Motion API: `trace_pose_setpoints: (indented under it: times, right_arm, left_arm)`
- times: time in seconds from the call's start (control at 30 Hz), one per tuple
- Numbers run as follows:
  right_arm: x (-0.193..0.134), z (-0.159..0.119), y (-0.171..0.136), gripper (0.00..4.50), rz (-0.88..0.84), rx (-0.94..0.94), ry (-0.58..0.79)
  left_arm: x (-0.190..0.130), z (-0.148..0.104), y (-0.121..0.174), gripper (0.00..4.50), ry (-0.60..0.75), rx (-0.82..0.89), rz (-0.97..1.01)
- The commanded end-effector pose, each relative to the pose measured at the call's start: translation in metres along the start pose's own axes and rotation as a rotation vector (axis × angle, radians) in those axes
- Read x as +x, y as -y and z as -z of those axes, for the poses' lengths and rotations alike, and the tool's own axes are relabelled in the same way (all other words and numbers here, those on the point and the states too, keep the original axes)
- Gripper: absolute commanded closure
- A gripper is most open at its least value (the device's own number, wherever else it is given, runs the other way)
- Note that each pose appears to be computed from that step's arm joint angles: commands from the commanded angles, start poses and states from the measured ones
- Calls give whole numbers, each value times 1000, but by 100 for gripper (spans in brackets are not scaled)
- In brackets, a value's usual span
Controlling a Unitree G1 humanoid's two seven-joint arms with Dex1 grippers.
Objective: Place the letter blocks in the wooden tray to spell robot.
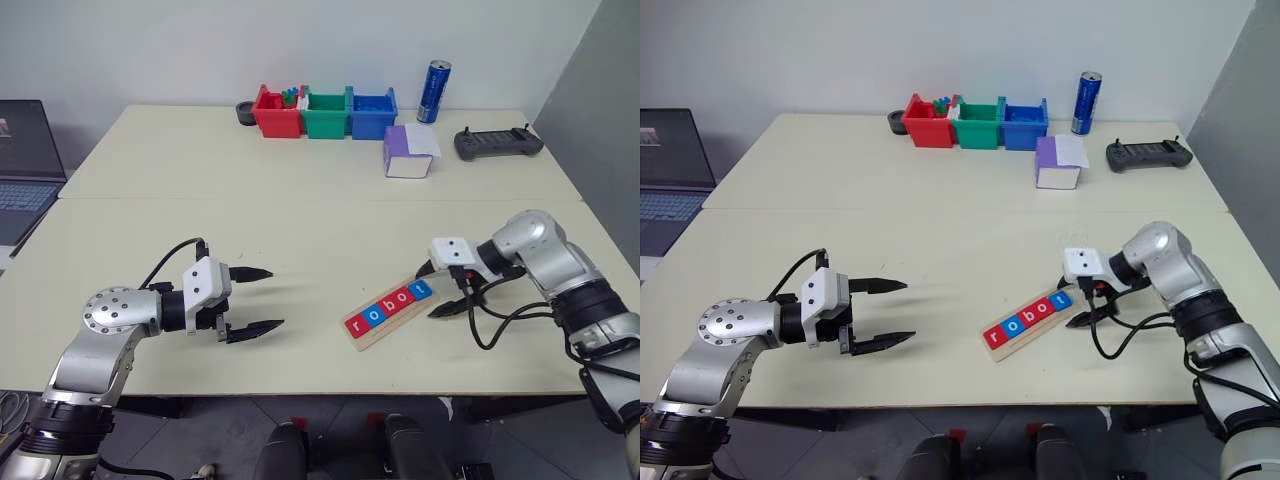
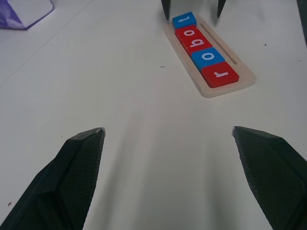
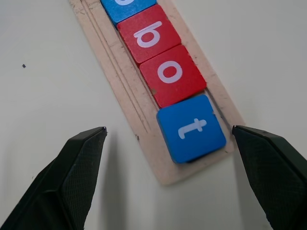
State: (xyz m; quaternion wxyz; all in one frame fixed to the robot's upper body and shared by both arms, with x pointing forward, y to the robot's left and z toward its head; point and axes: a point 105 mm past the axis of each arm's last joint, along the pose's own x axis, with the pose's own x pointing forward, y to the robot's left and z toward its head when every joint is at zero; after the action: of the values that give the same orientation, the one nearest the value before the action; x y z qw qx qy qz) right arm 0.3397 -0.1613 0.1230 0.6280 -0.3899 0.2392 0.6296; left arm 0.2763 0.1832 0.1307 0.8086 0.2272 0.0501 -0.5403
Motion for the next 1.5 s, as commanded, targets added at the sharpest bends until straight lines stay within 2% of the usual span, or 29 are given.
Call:
trace_pose_setpoints:
  times: [0.03,0.27,0.33,0.43,0.73,1.37,1.5]
  right_arm:
    - [-23,-11,1,3,16,-41,41]
    - [-25,5,-1,3,49,25,21]
    - [-20,7,-2,41,43,50,28]
    - [-15,8,-6,130,27,64,48]
    - [-12,8,-8,447,13,65,57]
    - [-4,0,6,447,21,45,66]
    - [-12,3,6,447,35,44,58]
  left_arm:
    - [-6,-8,-4,0,16,36,-16]
    - [-4,-10,-5,0,18,41,-10]
    - [-4,-11,-5,0,19,43,-7]
    - [-3,-12,-5,0,20,45,-5]
    - [-5,-11,-5,0,17,40,-9]
    - [-6,-8,-5,0,14,39,-14]
    - [-6,-8,-5,0,15,38,-13]
